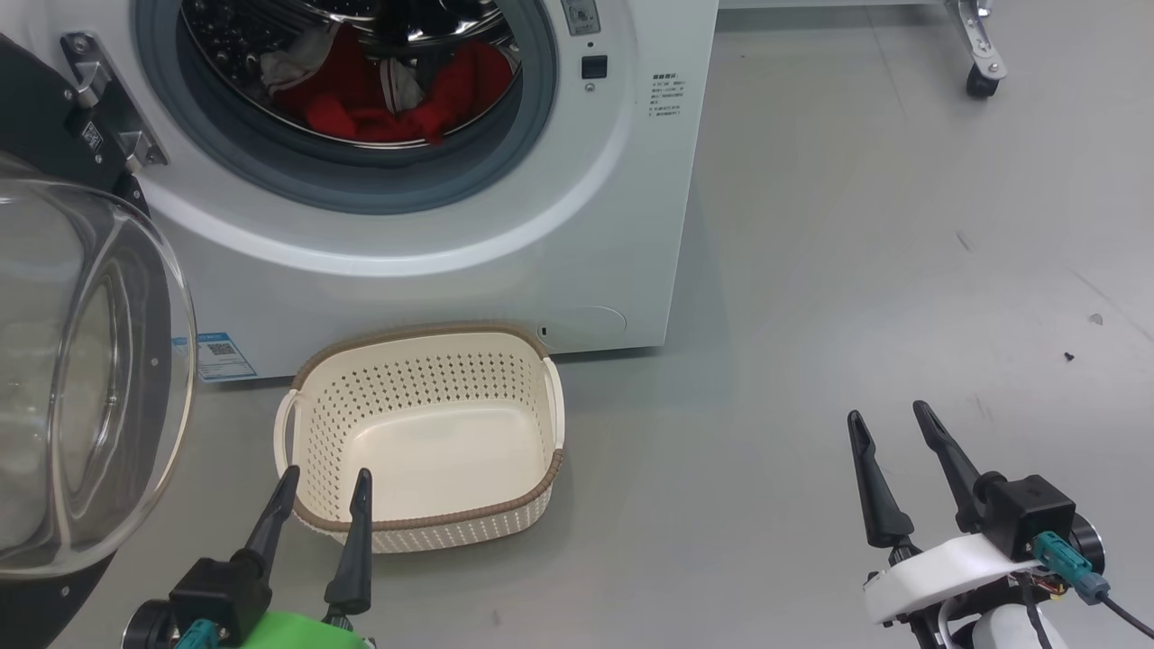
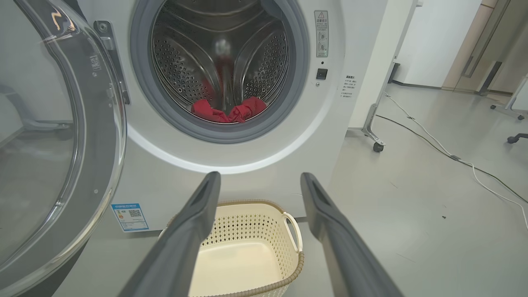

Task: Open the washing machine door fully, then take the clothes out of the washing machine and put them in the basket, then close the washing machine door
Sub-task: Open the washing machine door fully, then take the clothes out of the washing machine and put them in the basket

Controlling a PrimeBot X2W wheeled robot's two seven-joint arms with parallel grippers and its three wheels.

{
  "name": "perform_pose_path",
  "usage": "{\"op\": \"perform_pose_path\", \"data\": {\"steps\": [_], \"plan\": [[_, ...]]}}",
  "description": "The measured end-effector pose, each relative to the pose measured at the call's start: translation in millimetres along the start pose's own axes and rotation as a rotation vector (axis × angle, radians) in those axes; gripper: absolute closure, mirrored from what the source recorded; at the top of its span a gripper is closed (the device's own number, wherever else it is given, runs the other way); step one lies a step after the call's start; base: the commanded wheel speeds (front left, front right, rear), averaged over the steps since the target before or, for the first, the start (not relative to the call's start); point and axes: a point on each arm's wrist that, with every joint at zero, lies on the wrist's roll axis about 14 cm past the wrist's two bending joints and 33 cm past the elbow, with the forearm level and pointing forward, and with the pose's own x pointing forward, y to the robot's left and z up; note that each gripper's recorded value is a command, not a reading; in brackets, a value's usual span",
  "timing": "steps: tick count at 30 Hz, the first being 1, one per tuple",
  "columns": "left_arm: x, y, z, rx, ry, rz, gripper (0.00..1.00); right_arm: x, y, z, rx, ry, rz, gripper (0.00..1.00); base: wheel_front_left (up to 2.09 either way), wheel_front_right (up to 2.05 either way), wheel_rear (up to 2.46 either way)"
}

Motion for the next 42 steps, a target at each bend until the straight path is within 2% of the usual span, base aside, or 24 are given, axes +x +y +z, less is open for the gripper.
{"op": "perform_pose_path", "data": {"steps": [14,42], "plan": [[-6.2,0.4,-2.6,0.007,0.020,0.015,0.00,-10.6,-0.5,6.0,0.001,-0.020,-0.007,0.00,0.00,0.00,0.00],[-10.7,9.2,-1.7,0.017,0.019,0.060,0.00,-4.9,8.8,8.6,0.020,-0.030,0.021,0.00,0.00,0.00,0.00]]}}
